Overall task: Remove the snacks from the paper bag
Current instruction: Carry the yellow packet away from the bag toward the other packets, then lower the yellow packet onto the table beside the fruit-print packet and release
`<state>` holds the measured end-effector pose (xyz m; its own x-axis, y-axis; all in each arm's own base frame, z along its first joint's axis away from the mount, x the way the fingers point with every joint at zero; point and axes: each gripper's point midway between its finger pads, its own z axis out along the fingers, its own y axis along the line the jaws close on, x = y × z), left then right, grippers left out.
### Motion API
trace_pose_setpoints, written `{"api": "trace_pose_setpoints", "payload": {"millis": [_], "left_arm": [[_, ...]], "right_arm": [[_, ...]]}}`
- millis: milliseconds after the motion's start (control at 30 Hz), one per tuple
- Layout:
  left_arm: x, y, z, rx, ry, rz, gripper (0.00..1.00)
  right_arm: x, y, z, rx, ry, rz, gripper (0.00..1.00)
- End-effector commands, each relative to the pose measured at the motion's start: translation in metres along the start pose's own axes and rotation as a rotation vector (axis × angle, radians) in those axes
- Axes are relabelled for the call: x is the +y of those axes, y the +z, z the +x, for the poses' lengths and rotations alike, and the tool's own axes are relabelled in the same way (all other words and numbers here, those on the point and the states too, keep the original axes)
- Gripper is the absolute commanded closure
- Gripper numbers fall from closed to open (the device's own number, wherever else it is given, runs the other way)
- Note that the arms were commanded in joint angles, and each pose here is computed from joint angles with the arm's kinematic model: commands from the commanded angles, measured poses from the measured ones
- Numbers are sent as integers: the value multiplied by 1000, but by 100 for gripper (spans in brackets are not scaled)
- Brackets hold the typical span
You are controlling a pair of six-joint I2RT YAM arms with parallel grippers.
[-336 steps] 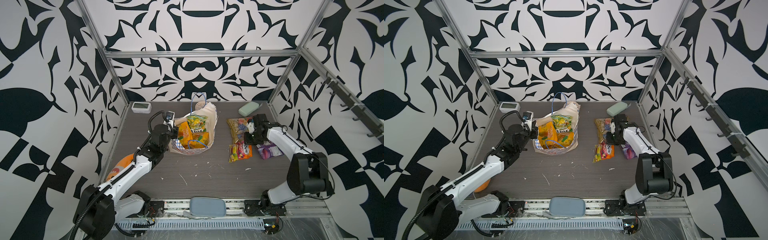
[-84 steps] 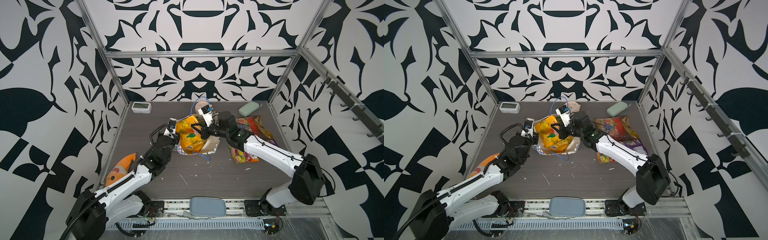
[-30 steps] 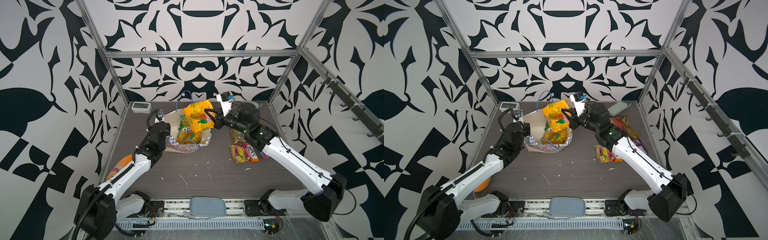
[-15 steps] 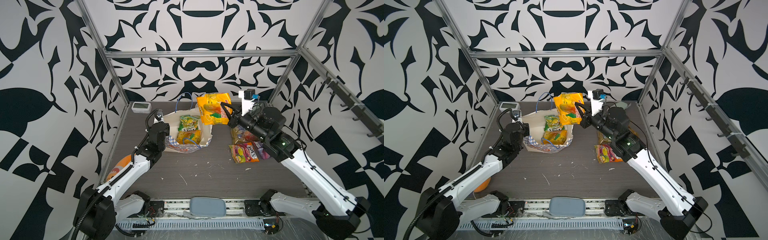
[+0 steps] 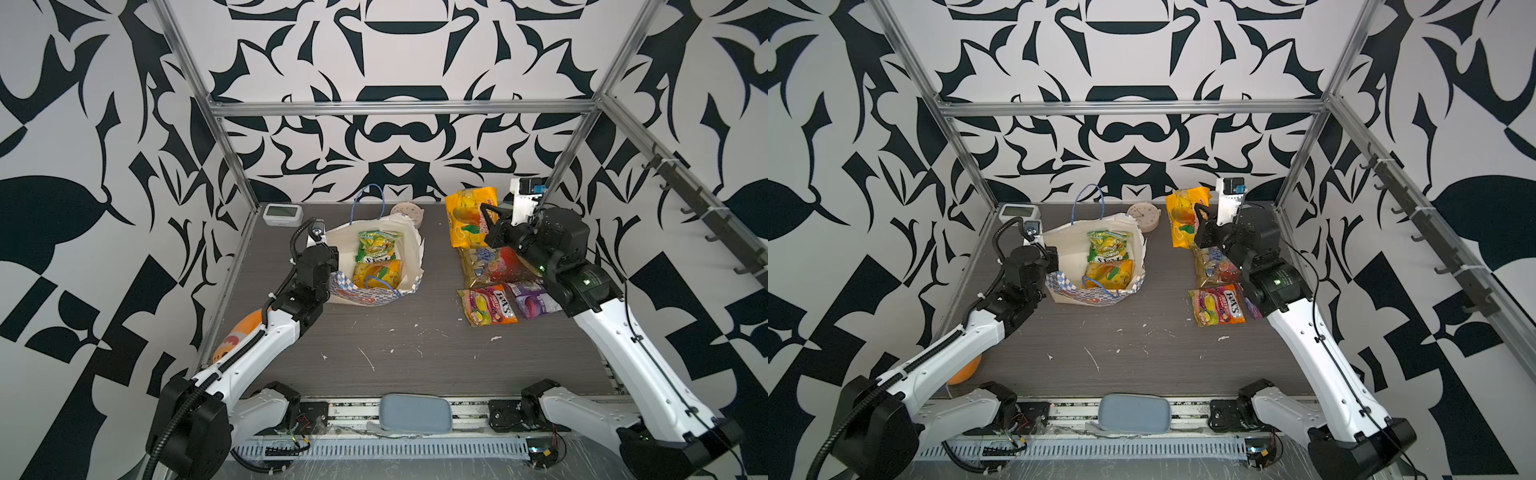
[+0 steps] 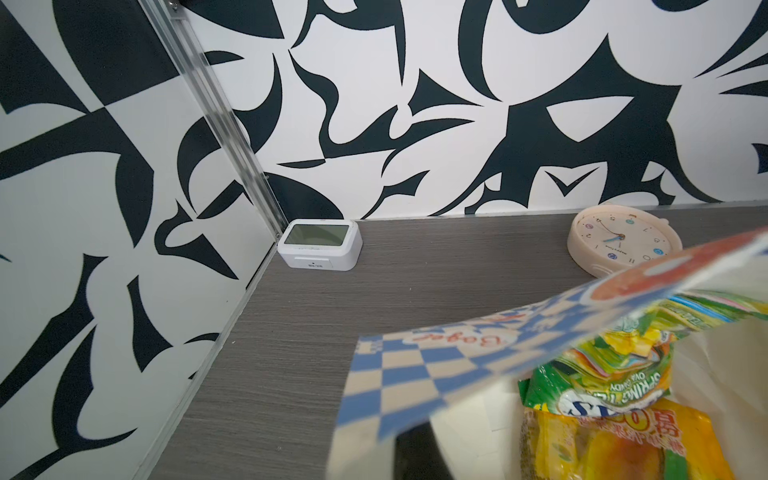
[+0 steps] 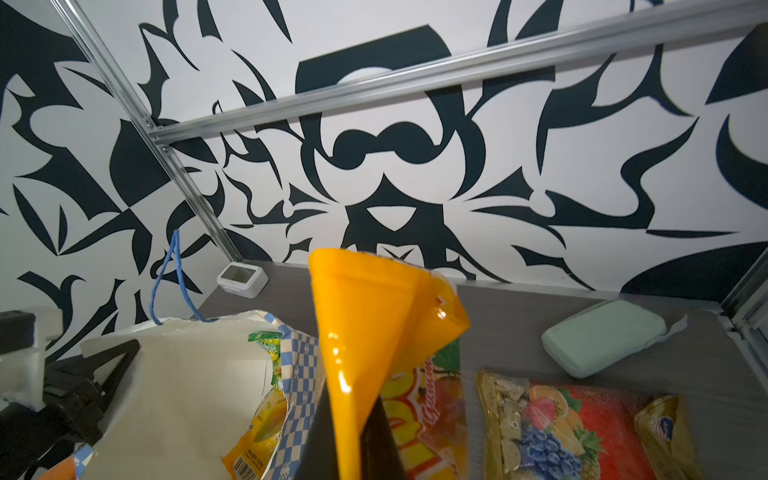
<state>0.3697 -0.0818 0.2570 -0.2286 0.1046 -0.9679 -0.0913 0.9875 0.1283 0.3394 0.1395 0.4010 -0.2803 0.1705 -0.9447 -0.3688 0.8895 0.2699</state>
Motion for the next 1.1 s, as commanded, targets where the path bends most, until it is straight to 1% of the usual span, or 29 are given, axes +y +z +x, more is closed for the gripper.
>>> {"api": "trace_pose_setpoints", "payload": {"millis": [0,167,267,333,433,467,500,600,733,967,1000,1067], "left_arm": [[8,-3,-13,-40,-46,-22,100],[8,-4,-11,-27,-45,-18,100],[9,-6,-13,-37,-48,-16,100],[9,-7,-13,-40,-52,-11,100],[7,-7,-12,-40,-59,-5,100],[7,-6,-11,-36,-61,-5,100],[7,-6,-10,-33,-64,-3,100],[5,-6,-10,-29,-69,5,100],[7,-7,-13,-38,-72,1,100],[4,-5,-12,-32,-71,7,100],[4,-5,-13,-31,-70,6,100],[6,-7,-15,-35,-72,7,100]], "right_arm": [[14,16,-21,-39,37,-110,100],[-2,66,28,84,147,-139,100],[-14,87,44,137,185,-148,100],[-26,100,54,172,234,-153,100],[-40,121,73,216,314,-191,100],[-38,128,81,245,333,-226,100],[-37,134,89,274,348,-249,100],[-42,148,109,340,361,-252,100],[-56,159,124,356,400,-231,100],[-59,185,143,389,488,-297,100],[-60,186,145,387,487,-293,100],[-70,187,152,396,475,-233,100]]}}
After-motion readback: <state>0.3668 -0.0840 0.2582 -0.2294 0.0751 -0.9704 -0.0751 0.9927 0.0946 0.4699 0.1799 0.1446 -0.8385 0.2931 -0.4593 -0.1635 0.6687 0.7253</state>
